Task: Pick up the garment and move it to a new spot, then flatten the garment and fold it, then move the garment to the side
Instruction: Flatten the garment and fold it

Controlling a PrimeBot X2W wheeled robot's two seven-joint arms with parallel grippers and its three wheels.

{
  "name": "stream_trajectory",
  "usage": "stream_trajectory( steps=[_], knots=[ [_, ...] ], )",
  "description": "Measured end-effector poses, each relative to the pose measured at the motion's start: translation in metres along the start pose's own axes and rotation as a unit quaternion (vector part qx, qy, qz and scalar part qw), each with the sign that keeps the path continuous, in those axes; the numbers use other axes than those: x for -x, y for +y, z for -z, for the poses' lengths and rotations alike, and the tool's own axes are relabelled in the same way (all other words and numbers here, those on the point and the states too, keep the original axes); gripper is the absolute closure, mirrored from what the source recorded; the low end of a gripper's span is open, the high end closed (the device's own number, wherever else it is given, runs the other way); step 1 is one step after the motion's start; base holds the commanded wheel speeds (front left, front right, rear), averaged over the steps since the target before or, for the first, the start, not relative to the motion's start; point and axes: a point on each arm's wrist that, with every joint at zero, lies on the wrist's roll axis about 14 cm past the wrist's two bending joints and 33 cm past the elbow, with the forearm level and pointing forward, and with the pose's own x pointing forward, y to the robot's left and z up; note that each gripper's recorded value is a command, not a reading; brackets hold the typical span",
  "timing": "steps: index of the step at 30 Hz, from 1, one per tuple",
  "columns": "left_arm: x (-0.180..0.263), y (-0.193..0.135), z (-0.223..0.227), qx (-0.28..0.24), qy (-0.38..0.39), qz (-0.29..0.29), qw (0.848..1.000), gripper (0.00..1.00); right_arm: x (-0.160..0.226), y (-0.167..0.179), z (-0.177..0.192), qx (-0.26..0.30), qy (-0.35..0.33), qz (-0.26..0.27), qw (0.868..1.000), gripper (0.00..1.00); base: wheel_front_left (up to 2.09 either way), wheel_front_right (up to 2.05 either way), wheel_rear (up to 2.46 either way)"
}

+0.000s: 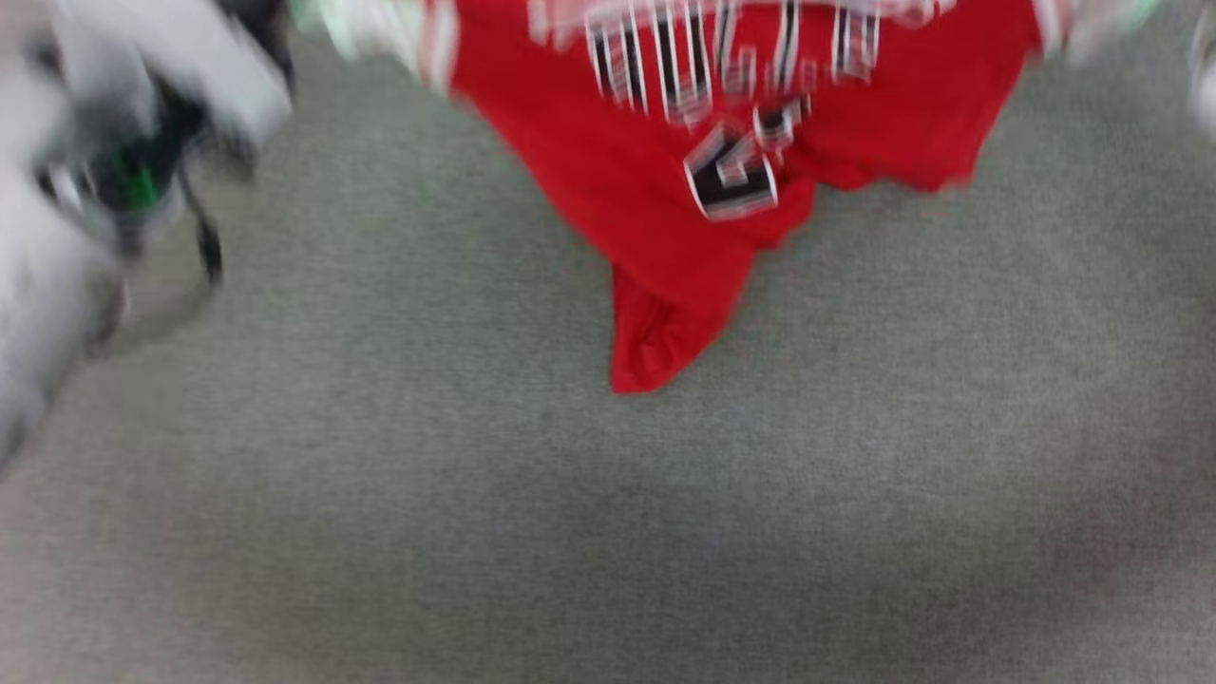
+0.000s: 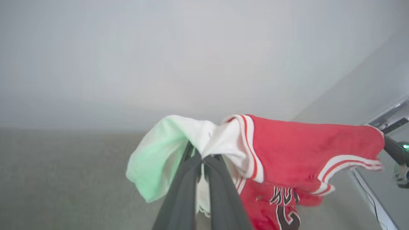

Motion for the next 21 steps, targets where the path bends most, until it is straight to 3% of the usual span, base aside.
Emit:
stream_trajectory(
  steps=[3,5,9,12,18,21],
  knots=[
    [-0.029,-0.003,-0.055,0.010,-0.084,-0.013,0.996,1.00,-0.022,-0.025,-0.045,-0.031,-0.072,0.045,0.996,1.00,0.00,0.00,0.00],
    [-0.040,-0.006,-0.095,0.015,-0.152,-0.022,0.988,1.00,-0.030,-0.041,-0.074,-0.004,-0.111,0.073,0.991,1.00,0.00,0.00,0.00],
    [-0.053,-0.020,-0.153,0.042,-0.249,-0.017,0.968,1.00,-0.037,-0.054,-0.135,0.008,-0.202,0.105,0.974,1.00,0.00,0.00,0.00],
    [-0.054,-0.032,-0.184,0.032,-0.284,-0.013,0.958,1.00,-0.030,-0.059,-0.177,0.000,-0.253,0.119,0.960,1.00,0.00,0.00,0.00],
    [-0.046,-0.053,-0.201,0.041,-0.294,0.008,0.955,1.00,-0.016,-0.045,-0.218,0.013,-0.294,0.107,0.950,1.00,0.00,0.00,0.00],
    [-0.050,-0.041,-0.172,0.052,-0.254,0.003,0.966,1.00,-0.019,-0.044,-0.195,0.019,-0.271,0.105,0.957,1.00,0.00,0.00,0.00]
  ],
)
